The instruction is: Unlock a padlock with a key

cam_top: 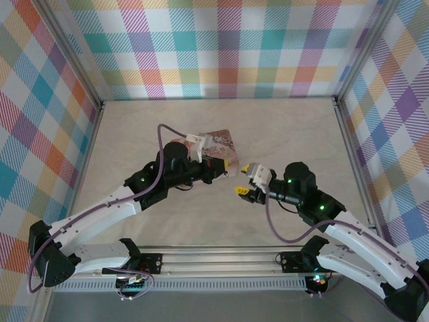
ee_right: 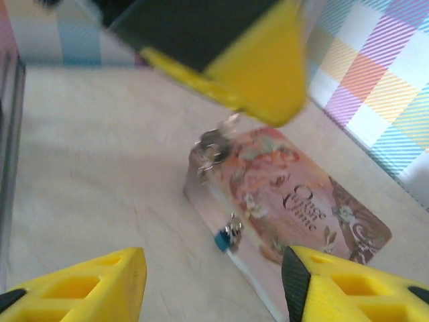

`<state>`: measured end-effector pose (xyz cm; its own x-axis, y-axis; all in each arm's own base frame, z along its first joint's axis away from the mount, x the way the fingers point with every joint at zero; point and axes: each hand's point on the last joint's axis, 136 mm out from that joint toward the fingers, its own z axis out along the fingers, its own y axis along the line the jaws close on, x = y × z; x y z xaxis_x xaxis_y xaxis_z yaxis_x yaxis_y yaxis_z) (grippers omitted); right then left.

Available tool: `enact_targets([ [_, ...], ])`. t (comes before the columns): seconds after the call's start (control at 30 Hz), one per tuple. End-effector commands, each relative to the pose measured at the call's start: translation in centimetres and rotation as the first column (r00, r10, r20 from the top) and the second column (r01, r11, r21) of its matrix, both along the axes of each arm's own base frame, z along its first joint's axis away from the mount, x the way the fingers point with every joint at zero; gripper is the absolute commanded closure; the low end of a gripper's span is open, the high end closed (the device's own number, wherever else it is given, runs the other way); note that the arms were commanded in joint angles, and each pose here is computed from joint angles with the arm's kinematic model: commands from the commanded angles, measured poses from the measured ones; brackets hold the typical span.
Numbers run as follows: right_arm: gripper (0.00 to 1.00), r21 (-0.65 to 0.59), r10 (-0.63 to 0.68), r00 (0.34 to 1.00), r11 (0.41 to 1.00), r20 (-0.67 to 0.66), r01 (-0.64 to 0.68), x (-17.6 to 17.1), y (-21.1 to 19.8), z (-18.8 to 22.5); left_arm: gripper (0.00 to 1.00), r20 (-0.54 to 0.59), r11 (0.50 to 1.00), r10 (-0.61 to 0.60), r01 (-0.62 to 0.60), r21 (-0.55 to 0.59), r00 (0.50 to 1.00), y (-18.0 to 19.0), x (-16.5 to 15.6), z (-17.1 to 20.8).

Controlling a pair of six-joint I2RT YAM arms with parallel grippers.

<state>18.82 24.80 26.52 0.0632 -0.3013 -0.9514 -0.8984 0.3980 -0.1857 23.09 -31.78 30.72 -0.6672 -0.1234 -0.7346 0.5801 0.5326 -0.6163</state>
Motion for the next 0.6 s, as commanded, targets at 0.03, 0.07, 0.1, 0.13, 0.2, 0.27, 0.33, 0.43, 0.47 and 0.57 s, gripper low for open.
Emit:
enact_targets([
  [0.03,0.41,0.382,0.157,0.963,0.922,-0.220,-0.063,-1.2,0.8,3.9,1.00,0.109,0.996,0.008,0.002,-0.091,0.994,0.3,-0.2,3.1],
  [0.07,0.41,0.415,0.176,0.951,0.908,-0.252,-0.058,-1.2,0.9,3.9,1.00,0.113,0.995,0.005,0.006,-0.096,0.994,0.2,-0.3,3.3],
  [0.1,0.41,0.440,0.193,0.942,0.896,-0.274,-0.056,-1.1,1.0,4.2,1.00,0.116,0.995,0.004,0.007,-0.097,0.993,0.2,-0.2,3.4],
  [0.13,0.41,0.457,0.219,0.929,0.887,-0.300,-0.061,-1.2,1.3,4.2,1.00,0.116,0.995,-0.001,0.013,-0.099,0.993,0.1,-0.3,3.5],
  [0.2,0.41,0.483,0.261,0.901,0.873,-0.347,-0.067,-1.2,1.8,4.3,1.00,0.116,0.995,-0.010,0.021,-0.101,0.993,-0.1,-0.3,3.6],
  [0.27,0.42,0.498,0.303,0.871,0.863,-0.386,-0.080,-1.3,2.3,4.3,1.00,0.117,0.994,-0.020,0.032,-0.104,0.993,-0.4,-0.3,3.6],
  [0.33,0.43,0.516,0.320,0.865,0.853,-0.387,-0.085,-1.3,2.5,4.5,1.00,0.116,0.994,-0.024,0.036,-0.103,0.993,-0.5,-0.3,3.6],
  [0.43,0.44,0.532,0.316,0.867,0.844,-0.386,-0.071,-1.1,2.4,4.6,1.00,0.112,0.994,-0.025,0.036,-0.104,0.993,-0.7,-0.2,3.5],
  [0.47,0.44,0.531,0.317,0.867,0.844,-0.384,-0.073,-1.0,2.5,4.7,1.00,0.112,0.994,-0.025,0.037,-0.105,0.993,-0.7,-0.2,3.5],
  [0.57,0.46,0.531,0.318,0.858,0.845,-0.403,-0.063,-0.7,2.7,4.7,1.00,0.106,0.994,-0.033,0.044,-0.102,0.994,-1.0,-0.1,3.4],
])
